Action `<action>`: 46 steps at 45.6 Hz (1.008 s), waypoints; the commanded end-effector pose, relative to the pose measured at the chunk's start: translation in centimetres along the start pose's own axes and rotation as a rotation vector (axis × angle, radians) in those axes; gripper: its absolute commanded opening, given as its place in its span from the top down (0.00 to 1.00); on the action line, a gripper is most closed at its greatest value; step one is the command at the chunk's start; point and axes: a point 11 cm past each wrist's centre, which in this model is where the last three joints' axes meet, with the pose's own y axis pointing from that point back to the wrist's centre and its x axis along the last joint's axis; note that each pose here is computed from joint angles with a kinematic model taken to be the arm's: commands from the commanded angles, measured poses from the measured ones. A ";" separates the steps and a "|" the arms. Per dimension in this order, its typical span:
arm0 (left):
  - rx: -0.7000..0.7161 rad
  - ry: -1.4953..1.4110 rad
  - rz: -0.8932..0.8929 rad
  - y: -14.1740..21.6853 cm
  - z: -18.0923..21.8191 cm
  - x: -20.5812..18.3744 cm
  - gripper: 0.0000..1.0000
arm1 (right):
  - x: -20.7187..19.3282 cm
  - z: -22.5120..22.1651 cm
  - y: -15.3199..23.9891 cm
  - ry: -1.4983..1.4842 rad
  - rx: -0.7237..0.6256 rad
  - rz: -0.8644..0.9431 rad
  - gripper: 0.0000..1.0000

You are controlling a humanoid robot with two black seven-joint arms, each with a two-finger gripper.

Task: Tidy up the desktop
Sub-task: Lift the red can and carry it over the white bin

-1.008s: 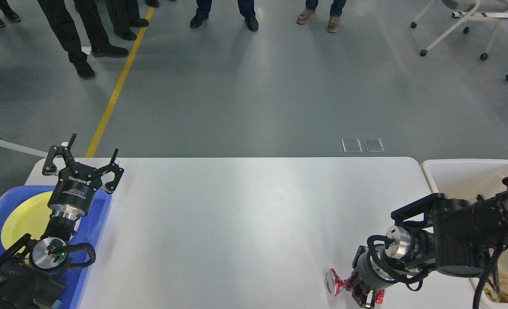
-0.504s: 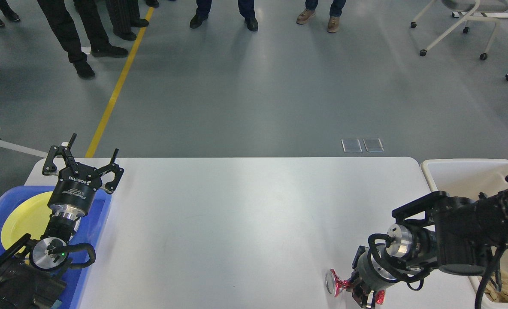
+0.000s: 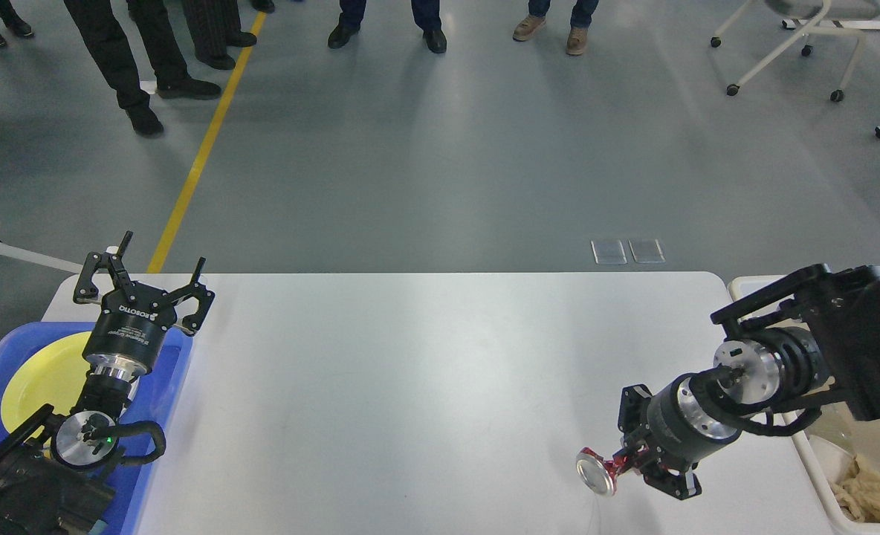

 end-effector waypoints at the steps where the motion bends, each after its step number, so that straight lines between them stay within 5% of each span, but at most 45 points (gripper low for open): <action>1: 0.001 -0.001 -0.001 0.0 0.0 0.0 0.04 | -0.5 -1.2 3.6 0.246 0.018 -0.027 1.00; 20: -0.001 -0.001 0.001 0.0 0.0 0.0 0.04 | -2.8 -3.2 15.2 0.910 0.003 -0.040 1.00; 46: -0.002 0.001 0.000 0.0 0.0 0.0 0.04 | -2.7 -3.6 16.8 0.960 0.010 0.027 1.00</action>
